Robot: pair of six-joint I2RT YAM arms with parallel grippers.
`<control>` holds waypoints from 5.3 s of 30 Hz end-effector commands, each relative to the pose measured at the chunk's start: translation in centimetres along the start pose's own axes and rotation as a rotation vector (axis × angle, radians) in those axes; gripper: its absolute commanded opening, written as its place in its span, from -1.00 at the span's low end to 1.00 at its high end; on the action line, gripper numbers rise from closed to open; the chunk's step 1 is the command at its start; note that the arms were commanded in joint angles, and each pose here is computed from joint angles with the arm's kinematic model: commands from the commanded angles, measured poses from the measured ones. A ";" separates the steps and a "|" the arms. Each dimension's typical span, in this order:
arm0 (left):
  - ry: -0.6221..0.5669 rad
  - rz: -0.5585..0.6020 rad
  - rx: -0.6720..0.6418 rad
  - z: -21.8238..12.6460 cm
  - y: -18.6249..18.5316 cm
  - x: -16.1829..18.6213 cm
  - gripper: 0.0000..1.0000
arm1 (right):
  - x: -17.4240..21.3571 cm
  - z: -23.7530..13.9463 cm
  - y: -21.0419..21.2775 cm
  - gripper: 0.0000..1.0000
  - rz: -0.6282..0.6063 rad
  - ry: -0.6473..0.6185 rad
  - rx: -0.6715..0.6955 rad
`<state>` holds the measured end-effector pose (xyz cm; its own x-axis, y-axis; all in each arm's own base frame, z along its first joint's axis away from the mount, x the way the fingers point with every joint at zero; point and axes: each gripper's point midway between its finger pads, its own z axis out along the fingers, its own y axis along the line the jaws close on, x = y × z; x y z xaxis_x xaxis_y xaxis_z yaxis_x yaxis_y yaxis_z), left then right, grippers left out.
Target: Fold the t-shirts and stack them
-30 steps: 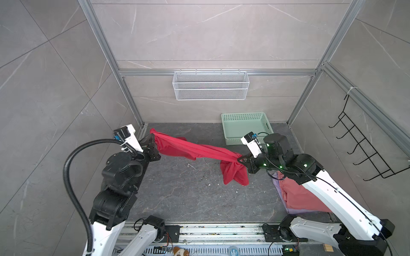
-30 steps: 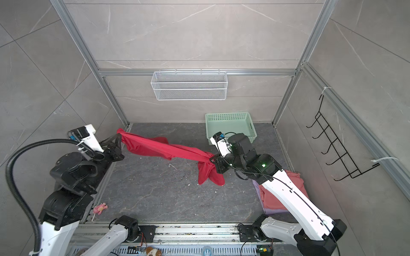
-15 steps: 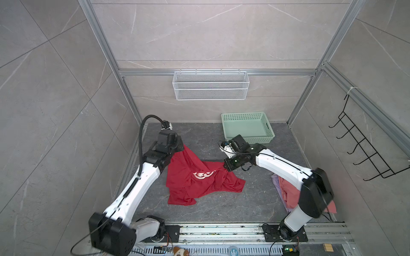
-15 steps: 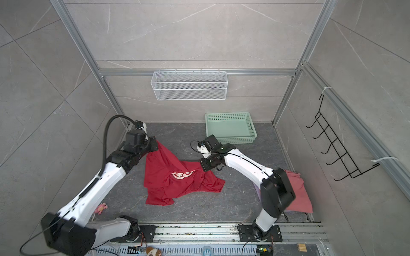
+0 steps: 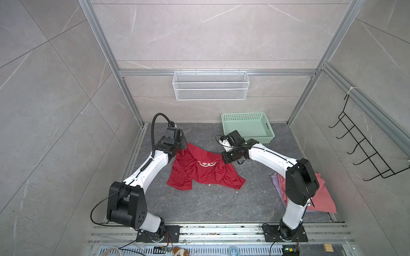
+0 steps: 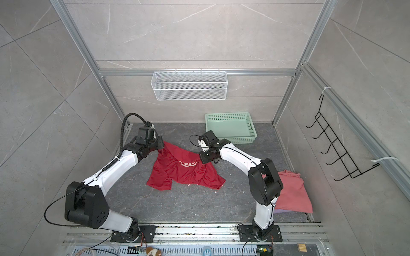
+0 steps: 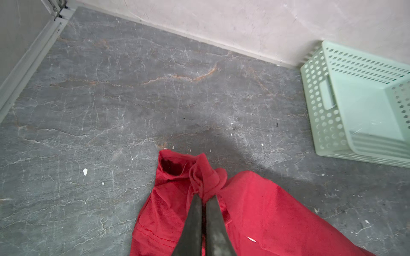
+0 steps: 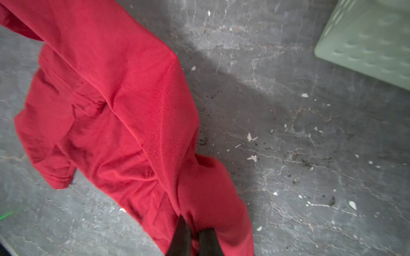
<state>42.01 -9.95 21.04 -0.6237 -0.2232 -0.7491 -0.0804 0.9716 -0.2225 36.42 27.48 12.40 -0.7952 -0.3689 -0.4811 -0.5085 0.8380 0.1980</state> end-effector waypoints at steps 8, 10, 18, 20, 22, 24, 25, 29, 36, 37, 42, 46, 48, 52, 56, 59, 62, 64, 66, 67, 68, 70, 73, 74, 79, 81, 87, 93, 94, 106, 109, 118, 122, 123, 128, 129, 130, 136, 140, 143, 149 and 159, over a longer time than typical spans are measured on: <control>-0.318 -0.044 0.082 -16.7 1.3 -5.6 -1.00 | 2.0 -12.8 4.7 -0.98 -0.097 -0.153 -0.140; -0.369 -0.048 0.107 -21.0 1.9 -5.7 -1.00 | 3.2 -15.9 6.5 -0.96 -0.133 -0.162 -0.206; -0.510 -0.038 0.308 -31.5 0.6 -6.6 -1.00 | 6.4 -20.9 10.0 -0.91 -0.203 -0.106 -0.387; -0.494 -0.047 0.312 -30.2 0.2 -6.8 -1.00 | 6.8 -19.3 9.9 -0.90 -0.217 -0.048 -0.390; -0.436 -0.057 0.292 -27.1 -0.2 -6.6 -1.00 | 6.8 -16.6 9.6 -0.90 -0.228 0.010 -0.385; -0.372 -0.066 0.266 -23.3 -0.5 -6.1 -1.00 | 6.6 -13.4 9.1 -0.87 -0.244 0.063 -0.376; -0.331 -0.081 0.249 -21.0 -0.6 -5.7 -1.00 | 6.4 -11.5 8.7 -0.84 -0.249 0.088 -0.356; -0.159 -0.095 0.148 -11.7 -0.5 -3.1 -1.00 | 4.4 -3.8 5.6 -0.55 -0.233 0.176 -0.221; 0.074 -0.079 -0.048 1.4 2.3 -0.7 -0.72 | -0.4 3.5 -0.5 -0.10 -0.134 0.192 0.099; 0.103 -0.089 -0.064 2.8 2.8 -0.6 -0.52 | -0.7 3.4 -0.5 -0.09 -0.128 0.183 0.110; 0.143 -0.069 -0.209 5.1 5.7 -0.6 0.14 | -0.2 1.1 0.1 -0.09 -0.098 0.112 0.135; 0.127 -0.050 -0.261 3.3 6.8 -0.3 0.41 | 2.8 -1.3 1.5 -0.08 -0.041 0.085 0.125; 0.149 -0.069 -0.288 2.1 7.6 1.0 0.41 | 4.1 -2.2 2.8 -0.08 0.020 0.061 0.079; 0.210 -0.164 -0.308 -0.2 9.1 5.8 0.37 | 6.3 -2.6 6.0 -0.01 0.159 0.005 -0.049; 0.256 -0.274 -0.273 -1.7 9.7 10.1 0.34 | 7.9 -2.0 8.2 0.05 0.228 -0.021 -0.089; 0.282 -0.322 -0.217 -1.5 9.3 12.4 0.31 | 8.9 -1.1 9.4 0.08 0.219 -0.019 -0.076; 0.318 -0.354 -0.231 -1.0 9.9 14.2 0.23 | 9.8 0.2 9.6 0.07 0.210 -0.006 -0.023; 0.335 -0.379 -0.222 -0.4 9.9 15.2 0.18 | 10.2 1.2 9.6 0.06 0.193 -0.005 0.015; 0.357 -0.406 -0.224 0.1 10.1 16.1 0.12 | 10.3 2.0 9.5 0.05 0.177 -0.004 0.050; 0.362 -0.417 -0.230 0.4 10.2 16.6 0.09 | 10.1 2.2 9.6 0.05 0.169 -0.006 0.062; 0.368 -0.426 -0.237 0.5 10.4 17.0 0.06 | 10.1 2.4 9.7 0.05 0.162 -0.004 0.068; 0.380 -0.443 -0.256 0.9 11.0 17.8 0.02 | 9.9 2.6 10.0 0.05 0.151 -0.001 0.070; 0.389 -0.457 -0.274 1.0 11.5 18.3 -0.03 | 9.7 2.7 10.2 0.05 0.140 0.002 0.070; 0.388 -0.458 -0.284 0.9 11.7 18.4 -0.04 | 9.6 2.6 10.2 0.05 0.138 0.001 0.071; 0.367 -0.458 -0.332 -0.1 12.7 18.4 -0.03 | 9.7 2.9 10.1 0.05 0.132 0.008 0.083; 0.355 -0.458 -0.349 -0.3 13.1 18.4 -0.02 | 9.7 3.1 10.0 0.05 0.130 0.014 0.089; 0.378 -0.483 -0.340 0.4 13.2 19.2 -0.15 | 9.4 3.0 10.0 0.05 0.118 0.006 0.101; 0.369 -0.484 -0.340 0.7 13.3 19.2 -0.26 | 9.4 3.2 9.8 0.05 0.108 0.003 0.113; 0.368 -0.485 -0.339 0.8 13.3 19.1 -0.33 | 9.4 3.4 9.6 0.04 0.105 0.005 0.120; 0.313 -0.459 -0.287 -0.1 12.7 17.3 -1.00 | 10.3 3.9 9.9 0.05 0.018 0.040 0.192; 0.267 -0.455 -0.259 -1.2 12.2 15.7 -1.00 | 10.8 4.6 9.3 0.05 -0.015 0.057 0.275; 0.112 -0.446 -0.222 -5.6 11.8 11.3 -1.00 | 12.1 6.8 6.5 -0.13 -0.045 0.105 0.458; 0.069 -0.447 -0.211 -6.9 11.6 10.3 -1.00 | 12.3 6.6 5.9 -0.12 -0.047 0.105 0.490; 0.060 -0.447 -0.210 -7.2 11.7 10.1 -1.00 | 12.4 6.6 5.8 -0.12 -0.048 0.102 0.491; 0.044 -0.443 -0.207 -7.7 11.6 9.5 -1.00 | 13.3 7.7 5.6 -0.28 0.002 0.143 0.408; 0.043 -0.442 -0.206 -7.7 11.6 9.5 -1.00 | 13.5 7.9 5.2 -0.28 0.020 0.158 0.399; 0.041 -0.441 -0.205 -7.8 11.6 9.4 -1.00 | 13.7 8.1 5.1 -0.28 0.032 0.170 0.387; 0.035 -0.440 -0.204 -7.9 11.6 9.3 -1.00 | 14.5 8.9 4.6 -0.56 0.097 0.202 0.301; 0.039 -0.441 -0.203 -7.9 11.5 9.4 -1.00 | 14.3 8.6 4.5 -0.83 0.132 0.195 0.237; 0.041 -0.439 -0.203 -7.8 11.5 9.3 -1.00 | 13.8 7.8 5.6 -0.82 0.125 0.176 0.123; 0.036 -0.438 -0.198 -7.8 11.4 9.1 -1.00 | 14.8 6.9 6.8 -0.72 0.039 0.216 0.000; 0.032 -0.438 -0.192 -7.9 11.3 8.9 -1.00 | 14.1 6.2 5.4 -0.82 0.142 0.153 -0.124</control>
<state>28.77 -0.67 14.51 -0.5511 -0.6281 -0.5493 -0.5031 0.7753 -0.3817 25.50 30.19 2.05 -0.8800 -0.3170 -0.3538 -0.4340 0.8394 0.3273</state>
